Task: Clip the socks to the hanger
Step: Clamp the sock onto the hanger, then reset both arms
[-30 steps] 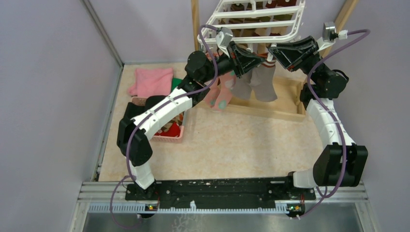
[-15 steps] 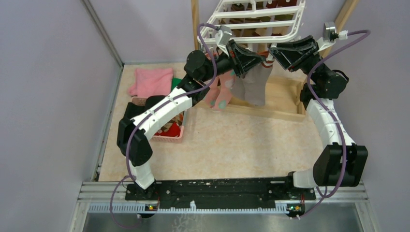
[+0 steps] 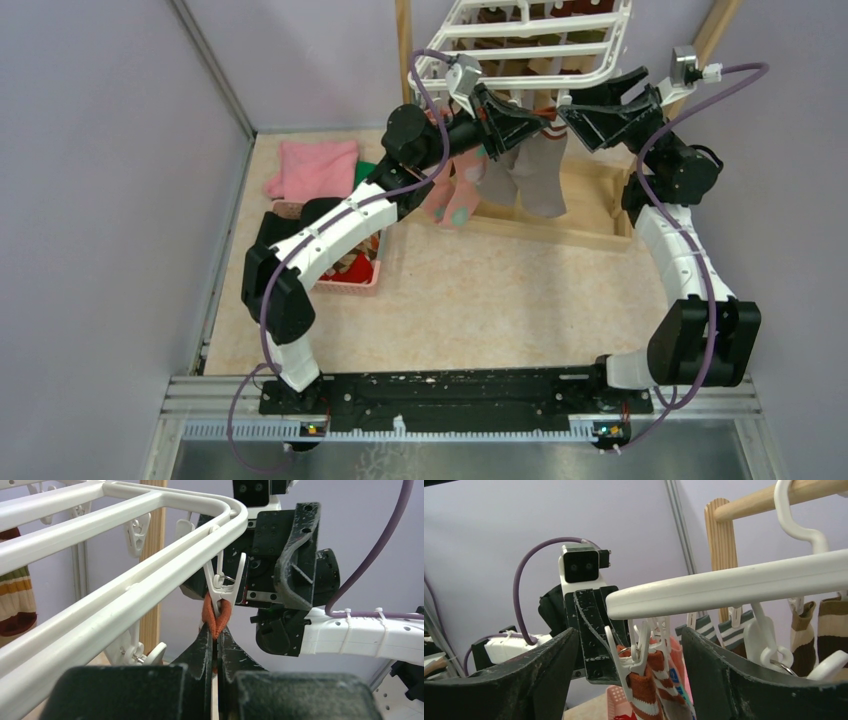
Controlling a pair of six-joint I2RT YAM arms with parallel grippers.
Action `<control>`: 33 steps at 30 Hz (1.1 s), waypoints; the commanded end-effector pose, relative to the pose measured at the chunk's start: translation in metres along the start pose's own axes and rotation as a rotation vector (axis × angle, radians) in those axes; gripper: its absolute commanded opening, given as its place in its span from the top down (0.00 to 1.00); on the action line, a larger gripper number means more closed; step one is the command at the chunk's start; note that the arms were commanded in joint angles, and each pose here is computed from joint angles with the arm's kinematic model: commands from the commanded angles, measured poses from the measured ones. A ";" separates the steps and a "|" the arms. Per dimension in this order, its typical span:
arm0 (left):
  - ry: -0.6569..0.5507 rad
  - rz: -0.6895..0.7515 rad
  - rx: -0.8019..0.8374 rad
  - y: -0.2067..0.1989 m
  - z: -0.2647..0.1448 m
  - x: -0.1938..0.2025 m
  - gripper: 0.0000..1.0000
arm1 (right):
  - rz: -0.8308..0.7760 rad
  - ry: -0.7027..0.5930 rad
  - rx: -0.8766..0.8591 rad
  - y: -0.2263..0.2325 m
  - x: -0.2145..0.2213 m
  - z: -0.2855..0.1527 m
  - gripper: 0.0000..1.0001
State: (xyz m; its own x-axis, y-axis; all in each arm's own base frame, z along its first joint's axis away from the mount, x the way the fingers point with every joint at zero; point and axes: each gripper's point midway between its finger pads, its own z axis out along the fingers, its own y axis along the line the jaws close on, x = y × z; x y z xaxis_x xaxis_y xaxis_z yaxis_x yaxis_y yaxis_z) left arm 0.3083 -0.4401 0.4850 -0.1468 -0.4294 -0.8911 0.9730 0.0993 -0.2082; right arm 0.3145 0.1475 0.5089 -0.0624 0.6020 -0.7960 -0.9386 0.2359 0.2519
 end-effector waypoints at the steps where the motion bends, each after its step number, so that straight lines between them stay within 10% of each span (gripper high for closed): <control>1: -0.023 0.061 -0.007 -0.013 -0.005 -0.021 1.00 | -0.063 -0.032 -0.011 0.011 -0.012 -0.004 0.23; 8: 0.011 0.060 -0.034 -0.008 -0.009 -0.013 1.00 | -0.067 -0.032 -0.005 0.010 -0.010 -0.006 0.18; 17: -0.020 0.079 -0.023 -0.018 -0.012 -0.028 0.62 | -0.076 -0.028 0.019 0.009 -0.009 -0.011 0.14; 33: -0.026 0.166 0.042 -0.060 -0.057 -0.032 0.40 | -0.106 -0.028 0.097 0.014 0.004 -0.034 0.08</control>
State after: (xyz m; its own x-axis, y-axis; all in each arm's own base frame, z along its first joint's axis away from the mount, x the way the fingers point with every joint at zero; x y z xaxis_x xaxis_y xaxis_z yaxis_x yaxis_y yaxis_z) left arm 0.2755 -0.4016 0.4759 -0.0929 -0.3857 -0.9179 0.9720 0.1649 -0.1676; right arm 0.3053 0.1340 0.4832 -0.0431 0.6005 -0.7985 -0.9067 0.3121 0.2837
